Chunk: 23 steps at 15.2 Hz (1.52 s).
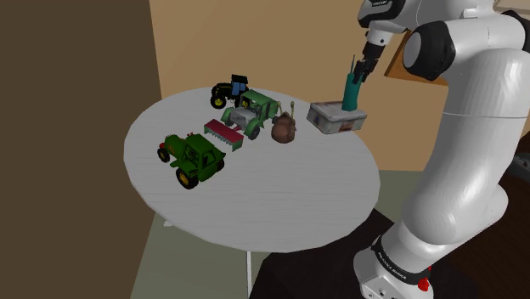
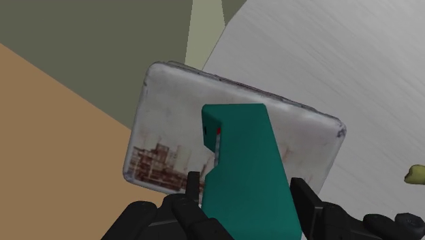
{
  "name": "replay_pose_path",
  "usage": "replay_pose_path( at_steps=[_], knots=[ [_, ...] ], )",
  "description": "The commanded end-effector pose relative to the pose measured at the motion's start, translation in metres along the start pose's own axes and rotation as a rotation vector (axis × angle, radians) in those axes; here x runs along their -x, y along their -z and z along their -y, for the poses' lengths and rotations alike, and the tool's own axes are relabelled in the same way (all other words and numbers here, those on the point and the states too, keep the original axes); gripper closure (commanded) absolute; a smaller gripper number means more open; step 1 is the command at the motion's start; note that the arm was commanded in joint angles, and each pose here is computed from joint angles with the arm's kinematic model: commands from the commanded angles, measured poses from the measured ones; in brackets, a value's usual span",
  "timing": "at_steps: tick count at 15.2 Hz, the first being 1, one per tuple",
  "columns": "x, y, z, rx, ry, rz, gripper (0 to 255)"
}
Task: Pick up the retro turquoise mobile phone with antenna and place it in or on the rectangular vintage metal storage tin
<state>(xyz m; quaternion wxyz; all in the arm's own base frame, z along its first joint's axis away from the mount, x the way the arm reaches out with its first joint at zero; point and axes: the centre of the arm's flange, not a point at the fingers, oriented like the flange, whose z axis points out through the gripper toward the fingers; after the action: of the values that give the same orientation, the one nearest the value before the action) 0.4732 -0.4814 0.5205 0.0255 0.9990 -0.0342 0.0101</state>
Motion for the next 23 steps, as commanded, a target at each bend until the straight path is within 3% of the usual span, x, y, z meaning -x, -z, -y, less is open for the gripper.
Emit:
replay_pose_path(
  at_steps=[1,7,8,13,17,23],
  knots=[
    [-0.001,-0.006,0.001,0.001,0.0,-0.001,255],
    [-0.001,-0.006,0.001,0.001,0.0,-0.001,255],
    [-0.001,-0.006,0.001,0.001,0.0,-0.001,0],
    [-0.001,-0.006,0.001,0.001,0.0,-0.001,0],
    [-0.001,0.044,0.001,0.001,0.0,-0.001,0],
    [-0.001,0.044,0.001,0.001,0.0,-0.001,0]
  ],
)
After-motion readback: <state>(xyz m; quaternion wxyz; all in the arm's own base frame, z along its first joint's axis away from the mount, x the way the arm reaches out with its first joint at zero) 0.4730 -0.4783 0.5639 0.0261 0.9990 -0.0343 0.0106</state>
